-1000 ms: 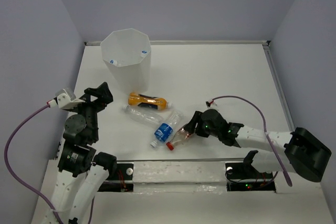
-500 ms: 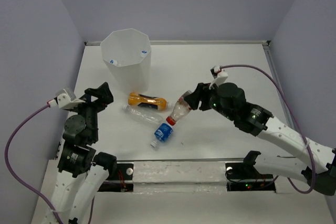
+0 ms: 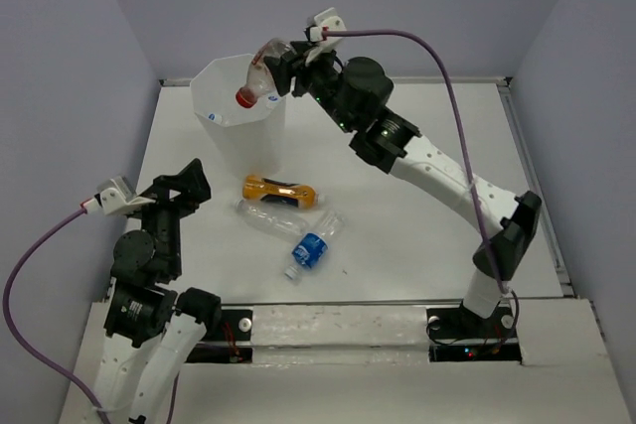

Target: Put the plastic bottles in the bin

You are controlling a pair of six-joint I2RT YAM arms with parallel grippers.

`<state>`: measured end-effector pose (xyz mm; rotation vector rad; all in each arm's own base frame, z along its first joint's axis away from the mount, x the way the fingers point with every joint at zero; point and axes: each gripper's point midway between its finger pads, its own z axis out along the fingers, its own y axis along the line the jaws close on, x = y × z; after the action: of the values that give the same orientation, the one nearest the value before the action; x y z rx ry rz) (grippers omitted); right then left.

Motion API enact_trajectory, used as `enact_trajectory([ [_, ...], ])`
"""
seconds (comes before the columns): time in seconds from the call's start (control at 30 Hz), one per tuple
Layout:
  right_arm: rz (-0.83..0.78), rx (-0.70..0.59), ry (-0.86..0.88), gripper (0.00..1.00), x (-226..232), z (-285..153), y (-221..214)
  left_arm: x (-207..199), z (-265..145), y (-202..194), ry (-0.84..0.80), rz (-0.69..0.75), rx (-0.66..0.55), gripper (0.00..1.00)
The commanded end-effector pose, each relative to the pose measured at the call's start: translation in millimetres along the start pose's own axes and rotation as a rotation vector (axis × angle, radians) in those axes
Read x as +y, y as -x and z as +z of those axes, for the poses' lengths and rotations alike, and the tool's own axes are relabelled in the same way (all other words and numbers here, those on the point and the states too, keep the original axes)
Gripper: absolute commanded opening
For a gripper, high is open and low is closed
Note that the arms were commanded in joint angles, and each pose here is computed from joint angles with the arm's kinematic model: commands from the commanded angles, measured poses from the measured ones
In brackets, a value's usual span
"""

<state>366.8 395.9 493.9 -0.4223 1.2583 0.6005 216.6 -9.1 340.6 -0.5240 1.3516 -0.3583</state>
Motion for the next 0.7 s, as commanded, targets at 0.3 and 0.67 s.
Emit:
enact_trajectory([
  [0.3,-0.180,-0.108,-0.118,1.00,-3,90,-12,-5,-1,8,-0.025,-0.005,-0.034,0.99],
  [0.67,0.292,0.277,-0.280,0.96,-37,-96,-148,-7,-2,9,-0.033,-0.006,-0.036,0.99],
])
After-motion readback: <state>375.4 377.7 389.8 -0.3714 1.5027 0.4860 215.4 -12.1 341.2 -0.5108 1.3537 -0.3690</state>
